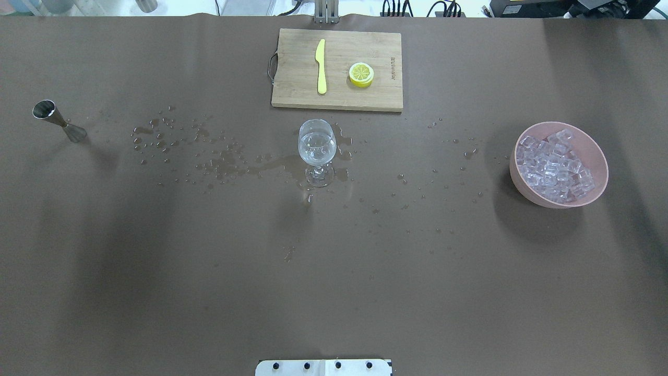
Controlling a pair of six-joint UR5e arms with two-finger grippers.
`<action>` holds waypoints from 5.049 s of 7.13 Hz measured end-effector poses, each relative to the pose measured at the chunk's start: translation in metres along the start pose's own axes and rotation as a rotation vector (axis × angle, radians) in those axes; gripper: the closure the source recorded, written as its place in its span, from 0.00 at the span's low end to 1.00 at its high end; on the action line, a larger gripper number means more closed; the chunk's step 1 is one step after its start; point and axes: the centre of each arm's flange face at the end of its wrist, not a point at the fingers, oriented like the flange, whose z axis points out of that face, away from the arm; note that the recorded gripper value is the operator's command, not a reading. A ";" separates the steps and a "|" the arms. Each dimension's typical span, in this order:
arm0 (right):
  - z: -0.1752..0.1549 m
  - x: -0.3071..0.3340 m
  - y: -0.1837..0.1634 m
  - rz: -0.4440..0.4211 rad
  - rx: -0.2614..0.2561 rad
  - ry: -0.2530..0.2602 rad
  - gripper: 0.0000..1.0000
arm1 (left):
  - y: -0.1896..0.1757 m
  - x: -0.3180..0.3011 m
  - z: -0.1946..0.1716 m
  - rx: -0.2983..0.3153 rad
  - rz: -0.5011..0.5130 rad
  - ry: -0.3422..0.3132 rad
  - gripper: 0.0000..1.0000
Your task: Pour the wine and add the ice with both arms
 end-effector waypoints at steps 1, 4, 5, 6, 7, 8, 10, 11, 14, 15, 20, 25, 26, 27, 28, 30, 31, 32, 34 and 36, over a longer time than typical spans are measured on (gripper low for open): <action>0.001 0.000 -0.002 0.001 -0.001 -0.001 0.00 | 0.001 0.004 -0.005 0.009 0.009 0.001 0.02; 0.001 0.000 -0.002 0.003 0.000 -0.003 0.00 | 0.013 0.010 -0.012 0.026 0.024 -0.001 0.02; 0.001 0.000 -0.002 0.004 0.002 -0.003 0.00 | 0.021 0.007 -0.010 0.032 0.031 0.000 0.02; 0.001 0.000 -0.002 0.005 0.003 -0.003 0.00 | 0.026 0.010 -0.011 0.056 0.059 0.005 0.02; 0.001 0.000 -0.002 0.007 0.003 -0.004 0.00 | 0.024 0.015 -0.013 0.086 0.094 0.010 0.02; 0.002 0.001 -0.002 0.009 0.002 -0.007 0.00 | 0.022 0.020 -0.014 0.106 0.119 0.027 0.02; 0.002 0.000 -0.001 0.010 0.002 -0.009 0.00 | 0.018 0.030 -0.014 0.131 0.091 0.099 0.07; 0.002 0.000 -0.001 0.010 0.003 -0.010 0.00 | 0.012 0.032 -0.011 0.155 0.079 0.120 0.07; 0.002 -0.001 -0.002 0.010 0.002 -0.013 0.00 | 0.004 0.025 0.005 0.268 0.139 0.150 0.02; 0.003 -0.002 -0.003 0.011 0.002 -0.013 0.00 | 0.013 0.014 0.016 0.300 0.151 0.159 0.03; 0.010 -0.011 -0.005 0.008 -0.011 -0.018 0.00 | 0.034 0.022 0.054 0.544 0.083 0.134 0.07; 0.000 -0.026 -0.010 0.002 0.011 -0.052 0.00 | 0.063 0.085 0.124 0.704 0.019 0.116 0.03; -0.001 -0.027 -0.010 0.003 0.013 -0.054 0.00 | 0.064 0.099 0.136 0.725 -0.003 0.106 0.03; -0.001 -0.028 -0.010 0.005 0.013 -0.056 0.00 | 0.068 0.114 0.150 0.754 -0.007 0.087 0.03; -0.001 -0.029 -0.009 0.005 0.014 -0.059 0.00 | 0.073 0.128 0.163 0.789 -0.009 0.067 0.03; 0.001 -0.028 -0.008 0.009 0.010 -0.066 0.00 | 0.080 0.146 0.190 0.840 -0.033 0.014 0.03; 0.000 -0.030 -0.009 0.006 0.012 -0.067 0.00 | 0.078 0.142 0.203 0.863 -0.047 -0.030 0.03; -0.001 -0.032 -0.011 0.004 0.014 -0.068 0.00 | 0.074 0.138 0.212 0.894 -0.060 -0.075 0.03; -0.003 -0.033 -0.011 0.001 0.017 -0.074 0.00 | 0.063 0.161 0.232 0.939 -0.060 -0.102 0.03; -0.003 -0.033 -0.011 0.000 0.018 -0.077 0.00 | 0.058 0.193 0.249 0.953 -0.046 -0.089 0.03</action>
